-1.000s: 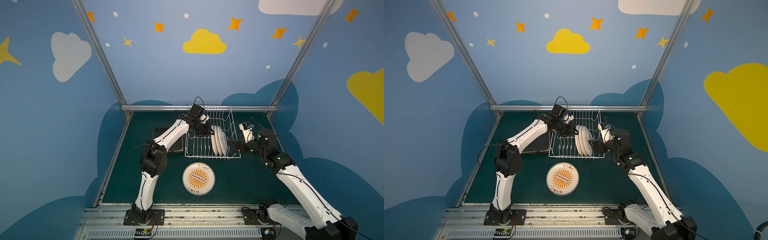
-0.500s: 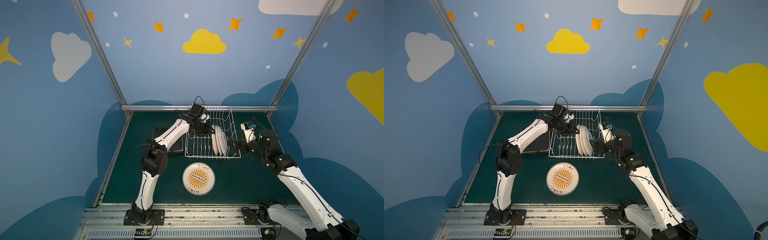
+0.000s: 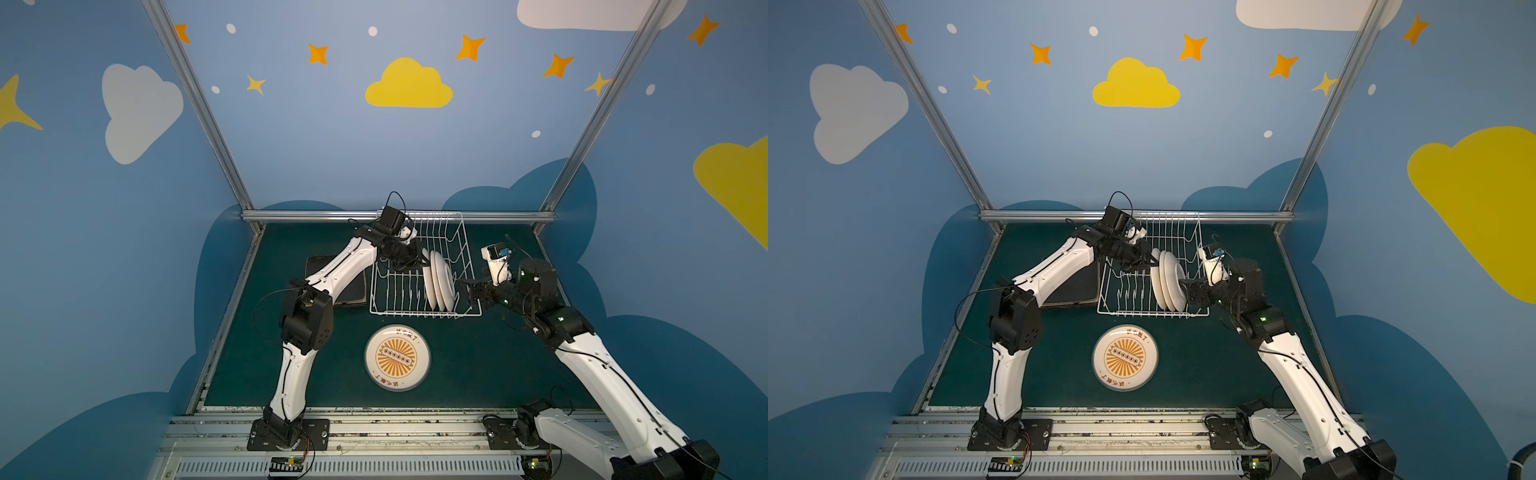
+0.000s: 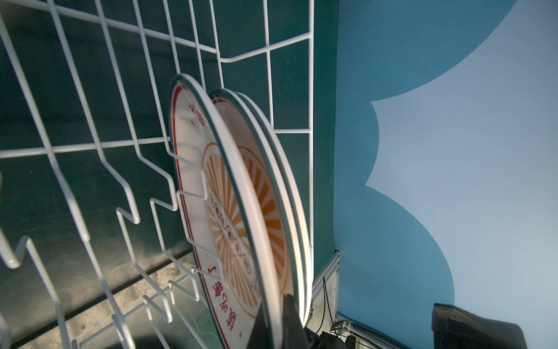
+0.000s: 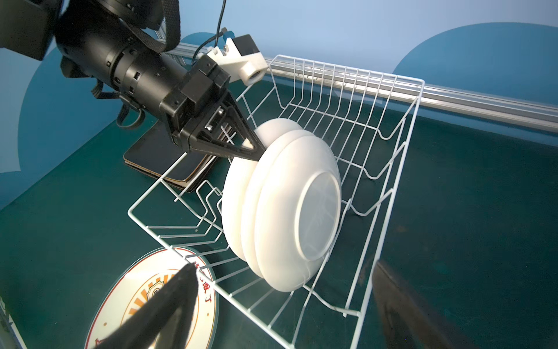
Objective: Unload the plates from the dish rack
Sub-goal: Pick up a plate from the dish rack.
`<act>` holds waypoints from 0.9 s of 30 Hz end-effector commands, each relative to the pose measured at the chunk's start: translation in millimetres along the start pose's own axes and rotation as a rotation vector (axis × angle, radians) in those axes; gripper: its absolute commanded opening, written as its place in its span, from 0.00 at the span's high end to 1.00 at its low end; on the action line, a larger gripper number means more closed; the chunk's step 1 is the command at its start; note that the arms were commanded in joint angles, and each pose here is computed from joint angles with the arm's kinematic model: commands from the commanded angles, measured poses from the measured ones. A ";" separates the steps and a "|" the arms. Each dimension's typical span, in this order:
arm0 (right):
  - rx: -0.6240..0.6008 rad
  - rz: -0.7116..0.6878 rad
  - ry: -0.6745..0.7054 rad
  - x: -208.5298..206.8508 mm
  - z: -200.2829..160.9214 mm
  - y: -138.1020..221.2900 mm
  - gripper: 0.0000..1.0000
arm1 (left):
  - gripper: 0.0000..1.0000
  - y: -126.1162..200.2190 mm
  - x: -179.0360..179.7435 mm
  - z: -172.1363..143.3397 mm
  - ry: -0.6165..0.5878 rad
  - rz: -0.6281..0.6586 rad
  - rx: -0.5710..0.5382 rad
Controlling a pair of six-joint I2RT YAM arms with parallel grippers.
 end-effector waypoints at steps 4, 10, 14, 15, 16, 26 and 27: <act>-0.030 -0.013 -0.006 -0.9 4.1 7.2 0.10 | 0.97 42.8 -35.1 5.8 -0.072 -0.070 -0.087; -0.033 -0.016 -0.009 -0.8 4.4 8.9 0.10 | 0.97 52.8 -38.4 4.0 -0.080 -0.066 -0.102; -0.040 -0.039 -0.018 -4.6 6.5 9.8 0.10 | 0.97 58.4 -38.0 1.5 -0.089 -0.061 -0.114; -0.042 -0.047 -0.023 -6.0 7.6 10.4 0.10 | 0.97 60.5 -37.9 0.4 -0.088 -0.060 -0.115; -0.043 -0.051 -0.026 -7.2 8.3 10.5 0.10 | 0.97 62.4 -38.6 -0.6 -0.089 -0.062 -0.118; -0.053 -0.024 -0.052 -4.4 11.9 5.4 0.10 | 0.97 89.5 -47.2 -2.3 -0.112 -0.083 -0.176; -0.050 -0.020 -0.054 -3.8 11.9 4.9 0.10 | 0.97 92.2 -47.5 -2.7 -0.116 -0.082 -0.183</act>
Point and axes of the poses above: each gripper's point midway between its finger pads, its own y axis back along the fingers, its own x axis along the line the jaws close on, z = x × y, the point moved 1 cm from there along y, back along the fingers, and after that the axes turned 10 degrees about y, right-handed, at the moved point
